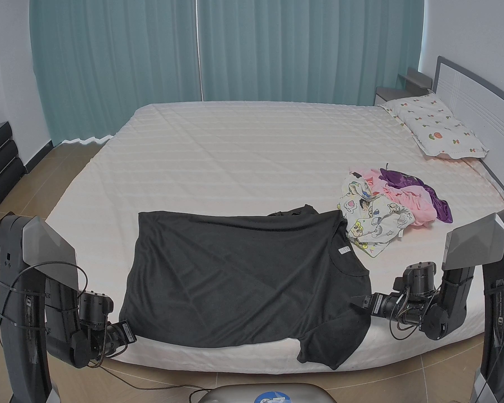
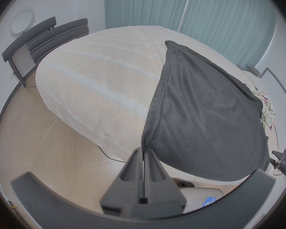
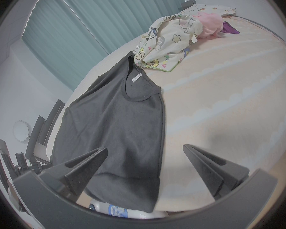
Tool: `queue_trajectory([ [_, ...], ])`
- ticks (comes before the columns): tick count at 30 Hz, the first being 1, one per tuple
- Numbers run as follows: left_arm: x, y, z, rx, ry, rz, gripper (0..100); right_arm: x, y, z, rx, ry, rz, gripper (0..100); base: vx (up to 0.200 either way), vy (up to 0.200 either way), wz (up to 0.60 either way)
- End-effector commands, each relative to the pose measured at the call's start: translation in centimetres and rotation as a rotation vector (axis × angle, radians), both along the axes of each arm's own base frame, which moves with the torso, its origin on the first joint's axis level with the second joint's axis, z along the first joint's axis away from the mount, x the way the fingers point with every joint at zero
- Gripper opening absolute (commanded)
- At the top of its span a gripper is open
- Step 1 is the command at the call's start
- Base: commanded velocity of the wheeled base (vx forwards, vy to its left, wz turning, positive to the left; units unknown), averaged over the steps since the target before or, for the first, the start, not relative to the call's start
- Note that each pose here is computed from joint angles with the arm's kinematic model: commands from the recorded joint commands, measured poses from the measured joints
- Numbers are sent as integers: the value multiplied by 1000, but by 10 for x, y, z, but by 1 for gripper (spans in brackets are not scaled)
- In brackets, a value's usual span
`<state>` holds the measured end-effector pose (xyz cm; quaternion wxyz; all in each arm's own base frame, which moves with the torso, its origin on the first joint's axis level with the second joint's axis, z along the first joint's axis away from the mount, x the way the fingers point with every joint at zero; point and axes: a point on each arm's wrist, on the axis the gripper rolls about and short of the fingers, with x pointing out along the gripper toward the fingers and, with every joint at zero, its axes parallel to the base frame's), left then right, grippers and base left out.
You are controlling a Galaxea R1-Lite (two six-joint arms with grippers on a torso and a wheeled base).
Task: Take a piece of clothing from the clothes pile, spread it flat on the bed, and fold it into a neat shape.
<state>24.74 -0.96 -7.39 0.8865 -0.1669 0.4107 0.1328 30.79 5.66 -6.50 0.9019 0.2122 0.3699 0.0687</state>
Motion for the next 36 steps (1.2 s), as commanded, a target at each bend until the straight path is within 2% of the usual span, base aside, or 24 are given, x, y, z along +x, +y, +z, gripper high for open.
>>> queue_trajectory([
  [1, 0, 0, 0, 0, 1, 0, 0, 9, 2, -1, -1, 13, -1, 0, 0, 0, 0],
  [7, 0, 0, 0, 0, 1, 0, 0, 8, -3, 1, -7, 34, -19, 0, 0, 0, 0],
  [15, -1, 0, 0, 1, 4, 1, 0, -6, -23, 6, -16, 68, -76, 0, 0, 0, 0],
  [28, -6, -1, 1, 9, 19, -14, 0, -16, -23, 7, -18, 90, -63, 0, 0, 0, 0],
  [29, -8, -1, 1, 15, 24, -22, 100, -16, -22, 7, -16, 87, -62, 100, 0, 0, 0],
  [33, -9, -1, 2, 23, 27, -33, 100, -16, -20, 12, 5, 78, -62, 100, 0, 0, 0],
  [36, -8, 1, 13, 24, -11, -24, 100, -21, -16, 27, 75, 70, -96, 100, 0, 0, 0],
])
